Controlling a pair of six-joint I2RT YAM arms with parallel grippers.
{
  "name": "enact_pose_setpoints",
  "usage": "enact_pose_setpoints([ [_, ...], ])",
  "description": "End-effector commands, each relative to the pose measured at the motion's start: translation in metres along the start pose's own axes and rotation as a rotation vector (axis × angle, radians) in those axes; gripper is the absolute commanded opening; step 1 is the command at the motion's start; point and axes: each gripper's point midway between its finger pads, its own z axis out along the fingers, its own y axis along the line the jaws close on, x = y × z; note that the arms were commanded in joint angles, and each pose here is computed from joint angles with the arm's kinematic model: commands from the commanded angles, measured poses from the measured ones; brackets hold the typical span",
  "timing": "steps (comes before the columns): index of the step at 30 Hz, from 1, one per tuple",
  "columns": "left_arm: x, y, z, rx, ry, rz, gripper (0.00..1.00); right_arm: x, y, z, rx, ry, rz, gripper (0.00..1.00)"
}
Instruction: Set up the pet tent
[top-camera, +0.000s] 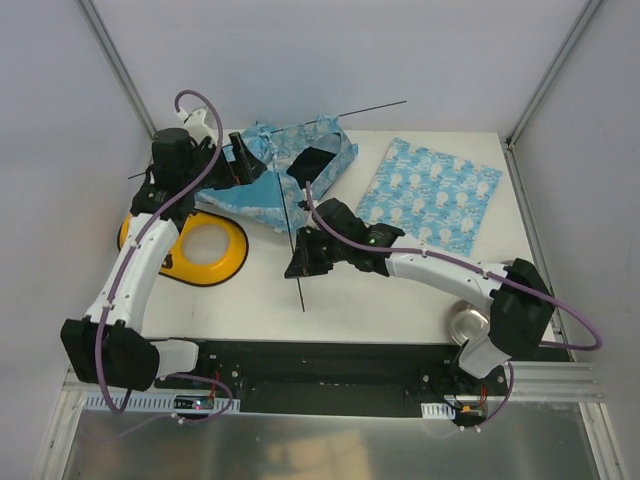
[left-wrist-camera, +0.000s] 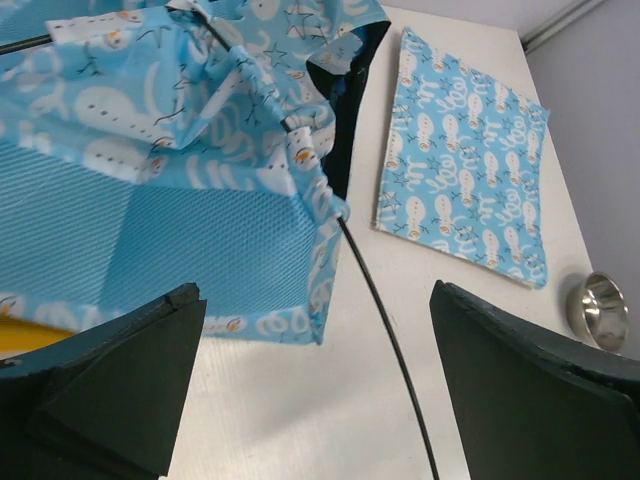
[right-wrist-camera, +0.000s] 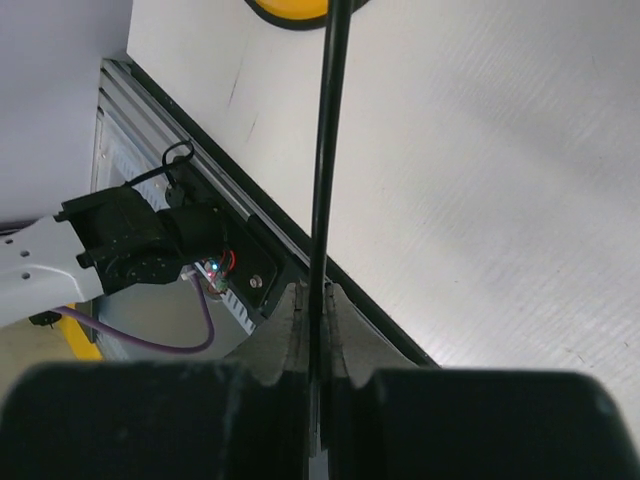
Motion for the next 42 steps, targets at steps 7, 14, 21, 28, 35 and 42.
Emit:
enact_pose_setpoints([
  [7, 0.015, 0.029, -0.048, -0.186, -0.137, -0.002, 0.93, -0.084, 0.051, -0.009, -0.101, -0.272, -0.001, 0.00],
  [14, 0.049, 0.054, -0.052, -0.273, -0.112, -0.096, 0.96, -0.077, 0.076, -0.020, -0.184, -0.183, -0.052, 0.00],
  [21, 0.081, 0.045, -0.041, -0.120, -0.114, -0.152, 0.99, -0.076, 0.103, -0.035, -0.278, -0.130, -0.049, 0.00],
  [28, 0.092, 0.022, -0.028, 0.072, -0.106, -0.161, 0.99, -0.086, 0.123, -0.034, -0.350, -0.127, -0.018, 0.00],
  [35, 0.097, 0.040, -0.016, 0.004, -0.106, -0.203, 0.96, -0.102, 0.143, -0.035, -0.423, -0.168, 0.000, 0.00],
  [42, 0.095, 0.065, -0.004, -0.100, -0.145, -0.244, 0.77, -0.107, 0.156, -0.041, -0.481, -0.187, 0.014, 0.00],
])
